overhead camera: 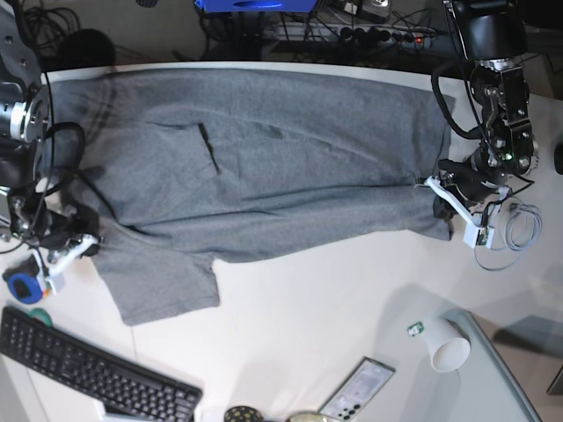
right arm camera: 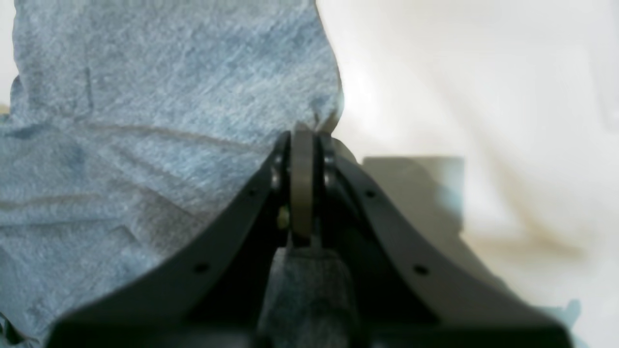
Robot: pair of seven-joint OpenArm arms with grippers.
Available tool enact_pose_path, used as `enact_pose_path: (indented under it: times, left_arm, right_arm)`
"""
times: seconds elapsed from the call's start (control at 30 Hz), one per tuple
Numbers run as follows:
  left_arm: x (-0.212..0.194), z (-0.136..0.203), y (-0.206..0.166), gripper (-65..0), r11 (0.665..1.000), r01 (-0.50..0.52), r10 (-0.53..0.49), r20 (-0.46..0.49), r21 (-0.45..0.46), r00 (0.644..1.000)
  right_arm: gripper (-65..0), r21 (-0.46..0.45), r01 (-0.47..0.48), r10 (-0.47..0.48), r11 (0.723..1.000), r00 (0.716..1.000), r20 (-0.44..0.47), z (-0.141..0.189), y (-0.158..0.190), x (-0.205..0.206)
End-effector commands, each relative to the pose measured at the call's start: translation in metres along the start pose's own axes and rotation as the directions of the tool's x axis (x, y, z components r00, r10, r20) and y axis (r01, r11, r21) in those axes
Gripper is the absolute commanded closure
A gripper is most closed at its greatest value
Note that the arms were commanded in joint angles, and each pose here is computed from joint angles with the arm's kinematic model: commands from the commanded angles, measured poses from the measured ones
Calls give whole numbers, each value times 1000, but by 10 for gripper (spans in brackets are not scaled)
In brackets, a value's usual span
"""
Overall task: Layout the t-shirt on the table in an organized manner, then fold the t-shirt properly
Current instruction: 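Lift the hem with both grippers and carry it toward the collar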
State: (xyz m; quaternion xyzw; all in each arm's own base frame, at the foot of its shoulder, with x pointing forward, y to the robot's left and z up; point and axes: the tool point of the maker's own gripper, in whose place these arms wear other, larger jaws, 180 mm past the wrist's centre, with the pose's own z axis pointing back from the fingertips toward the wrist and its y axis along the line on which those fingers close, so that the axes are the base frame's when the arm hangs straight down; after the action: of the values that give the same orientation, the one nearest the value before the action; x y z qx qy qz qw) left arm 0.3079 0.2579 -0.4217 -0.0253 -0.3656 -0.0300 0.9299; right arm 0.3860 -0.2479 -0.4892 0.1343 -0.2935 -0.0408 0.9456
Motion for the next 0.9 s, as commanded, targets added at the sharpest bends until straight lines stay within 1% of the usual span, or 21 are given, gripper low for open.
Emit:
enact_pose_path:
  times: [0.0,0.1,0.17,0.27,0.43,0.5,0.57,0.63,0.7,0.87]
  left_arm:
    - [19,3,6,0,1000,12,-13,51,8,999]
    - [32,2,7,0,1000,12,-13,72,12,997]
    - [33,-2,8,0,1000,1,-2,68,11,998]
    - [39,-10,9,0,1000,-12,12,66,4,998]
    - [31,-22,-14,0,998,50,-49,23,-49,999]
    - [30,-23,-16,0,997,50,-48,22,-52,999]
    - [35,-26,-13,0,998,38,-36,51,-49,998]
    - [34,-33,-3,0,1000,-2,3,60,-25,998]
    - [33,-41,14,0,999,-35,34,54,18,998]
    - [36,-60,27,0,994,-107,105,69,29,992]
  right_arm:
    - [-8,-1,-21,21,1000,996,87,9,-3,37]
    - [-8,-14,-65,66,998,989,130,16,-2,48]
    - [-8,-27,-109,112,994,979,173,24,0,59]
    - [-8,-45,-166,172,985,970,171,35,4,65]
    - [-8,-73,-278,287,958,933,216,57,24,74]
    - [-8,-74,-313,321,947,920,222,64,36,76]
    - [-8,-76,-334,343,939,916,210,68,43,70]
    - [-8,-80,-355,364,931,910,201,73,48,67]
    - [-8,-68,-361,367,930,908,202,73,58,63]
    - [-8,-56,-364,367,930,909,195,70,64,59]
